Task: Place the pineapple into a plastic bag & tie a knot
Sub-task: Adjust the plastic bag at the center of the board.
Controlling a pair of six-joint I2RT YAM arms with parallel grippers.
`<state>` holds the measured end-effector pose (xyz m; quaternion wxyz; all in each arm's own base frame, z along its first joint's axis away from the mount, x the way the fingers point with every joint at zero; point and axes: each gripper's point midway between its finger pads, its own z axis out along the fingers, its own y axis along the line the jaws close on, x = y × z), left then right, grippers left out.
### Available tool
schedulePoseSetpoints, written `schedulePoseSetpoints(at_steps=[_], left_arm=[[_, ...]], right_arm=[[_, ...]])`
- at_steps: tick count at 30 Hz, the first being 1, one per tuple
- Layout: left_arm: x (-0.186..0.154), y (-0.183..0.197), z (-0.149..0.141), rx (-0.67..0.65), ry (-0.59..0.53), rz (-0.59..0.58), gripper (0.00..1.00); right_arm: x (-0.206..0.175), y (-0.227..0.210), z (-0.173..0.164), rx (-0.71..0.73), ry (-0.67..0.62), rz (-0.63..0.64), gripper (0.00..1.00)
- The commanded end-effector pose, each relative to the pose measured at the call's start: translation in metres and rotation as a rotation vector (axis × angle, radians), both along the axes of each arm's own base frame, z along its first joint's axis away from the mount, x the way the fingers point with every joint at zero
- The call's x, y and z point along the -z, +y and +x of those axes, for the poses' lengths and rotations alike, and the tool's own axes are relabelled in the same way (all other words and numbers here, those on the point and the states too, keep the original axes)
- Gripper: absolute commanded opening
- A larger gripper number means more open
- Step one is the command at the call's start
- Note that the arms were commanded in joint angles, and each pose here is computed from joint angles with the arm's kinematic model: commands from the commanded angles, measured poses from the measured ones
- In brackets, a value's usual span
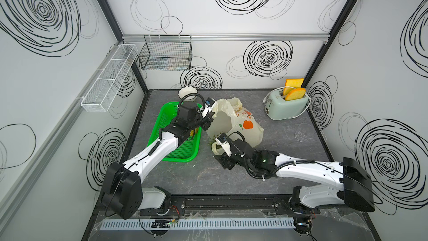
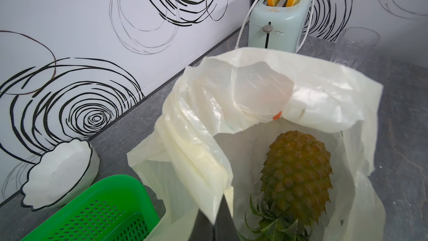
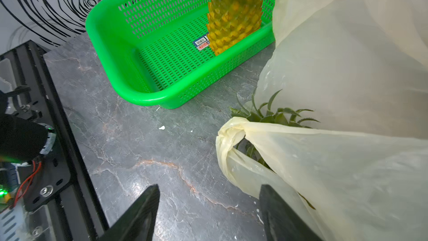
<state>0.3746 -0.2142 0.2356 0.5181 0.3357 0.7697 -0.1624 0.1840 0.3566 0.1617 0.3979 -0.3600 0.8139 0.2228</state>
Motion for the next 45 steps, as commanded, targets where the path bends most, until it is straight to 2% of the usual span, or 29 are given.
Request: schedulePoseSetpoints(at_steps=[1,11,15,18,25,33,38,41,42,45], left_arm=[[-0.015,-0.004,0.006,0.012,-0.036,-0.038,0.00],[-0.011,-0.003,0.003,0.007,-0.019,-0.041,0.00],[-0.010,-0.002,0.003,0.003,-0.017,-0.041,0.00],[-0.009,-0.002,0.004,0.000,-0.015,-0.041,0.00],[-0.009,0.000,0.007,-0.018,-0.013,-0.038,0.00],[-0.010,0.001,0.015,-0.042,-0.009,-0.040,0.00],[-0.008,0.000,0.014,-0.036,-0.004,-0.045,0.00],[-0.008,-0.003,0.013,-0.030,0.000,-0.052,0.00],[-0.007,-0.004,0.013,-0.027,0.001,-0.054,0.00],[-0.005,-0.006,0.012,-0.022,0.006,-0.050,0.00]], right_arm=[[0.011,0.010,0.008,0.008,-0.066,-0.007,0.71],[0.049,0.022,0.040,0.132,-0.130,-0.062,0.61],[0.060,0.026,0.046,0.157,-0.131,-0.080,0.51],[0.063,0.028,0.047,0.159,-0.126,-0.076,0.41],[0.050,0.022,0.039,0.136,-0.124,-0.021,0.00],[0.035,-0.009,0.008,0.042,-0.079,0.009,0.00],[0.047,-0.058,-0.016,0.017,-0.046,-0.044,0.00],[0.052,-0.078,-0.024,0.019,-0.049,-0.031,0.00],[0.050,-0.081,-0.026,0.014,-0.052,-0.014,0.03],[0.037,-0.075,-0.032,-0.028,-0.057,0.045,0.25]])
